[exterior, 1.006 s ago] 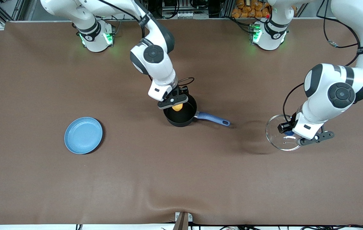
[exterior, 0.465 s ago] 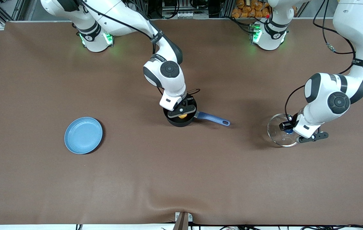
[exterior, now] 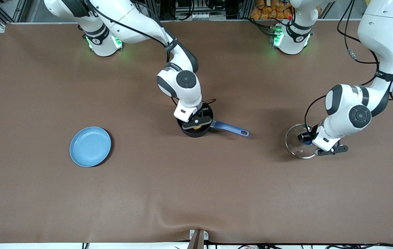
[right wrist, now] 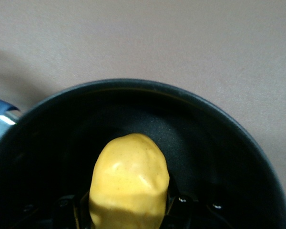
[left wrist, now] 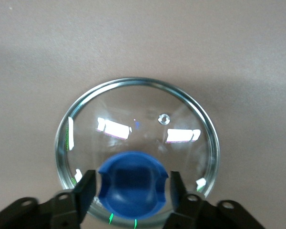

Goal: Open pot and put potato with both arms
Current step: 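Lower the potato into the pan while the left gripper sets the lid down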

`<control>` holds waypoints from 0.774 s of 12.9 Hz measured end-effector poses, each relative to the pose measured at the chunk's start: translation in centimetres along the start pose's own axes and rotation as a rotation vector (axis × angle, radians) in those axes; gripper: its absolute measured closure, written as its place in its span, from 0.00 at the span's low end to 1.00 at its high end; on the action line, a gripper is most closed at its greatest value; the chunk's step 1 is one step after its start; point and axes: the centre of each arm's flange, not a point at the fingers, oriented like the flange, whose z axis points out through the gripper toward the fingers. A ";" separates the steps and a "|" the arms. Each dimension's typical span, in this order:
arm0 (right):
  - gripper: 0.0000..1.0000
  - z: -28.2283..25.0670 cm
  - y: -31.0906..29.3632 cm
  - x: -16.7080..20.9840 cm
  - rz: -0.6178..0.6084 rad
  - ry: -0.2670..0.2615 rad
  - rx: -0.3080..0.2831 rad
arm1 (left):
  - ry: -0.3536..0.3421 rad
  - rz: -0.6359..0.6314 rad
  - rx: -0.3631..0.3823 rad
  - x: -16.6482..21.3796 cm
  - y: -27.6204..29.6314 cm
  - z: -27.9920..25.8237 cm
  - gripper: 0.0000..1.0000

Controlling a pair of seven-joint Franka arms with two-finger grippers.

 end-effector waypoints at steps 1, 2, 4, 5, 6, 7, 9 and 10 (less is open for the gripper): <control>0.41 0.3 0.0 0.0 0.004 -0.002 -0.002 | 0.012 -0.001 -0.002 0.4 -0.1 -0.5 0.13; 0.41 0.3 0.0 0.0 0.006 -0.003 -0.002 | 0.029 -0.002 -0.004 0.8 0.0 -1.2 0.04; 0.41 0.3 -0.1 0.0 0.008 -0.002 -0.002 | 0.086 -0.007 -0.008 2.1 0.0 -4.0 0.00; 0.41 0.2 -0.1 0.0 0.010 0.000 -0.001 | 0.121 -0.009 -0.008 2.8 0.0 -6.1 0.00; 0.41 0.1 -0.1 0.1 0.013 0.002 -0.001 | 0.159 -0.011 -0.006 3.3 0.0 -8.6 0.00; 0.41 -0.2 -0.1 0.5 0.017 0.010 0.002 | 0.198 -0.012 0.000 3.6 0.0 -11.7 0.00; 0.34 -1.0 -0.1 1.3 0.023 0.029 0.009 | 0.227 -0.014 0.028 3.4 0.3 -18.5 0.00; 0.23 -1.4 -0.2 1.6 0.024 0.037 0.013 | 0.231 -0.008 0.040 3.0 1.0 -21.9 0.00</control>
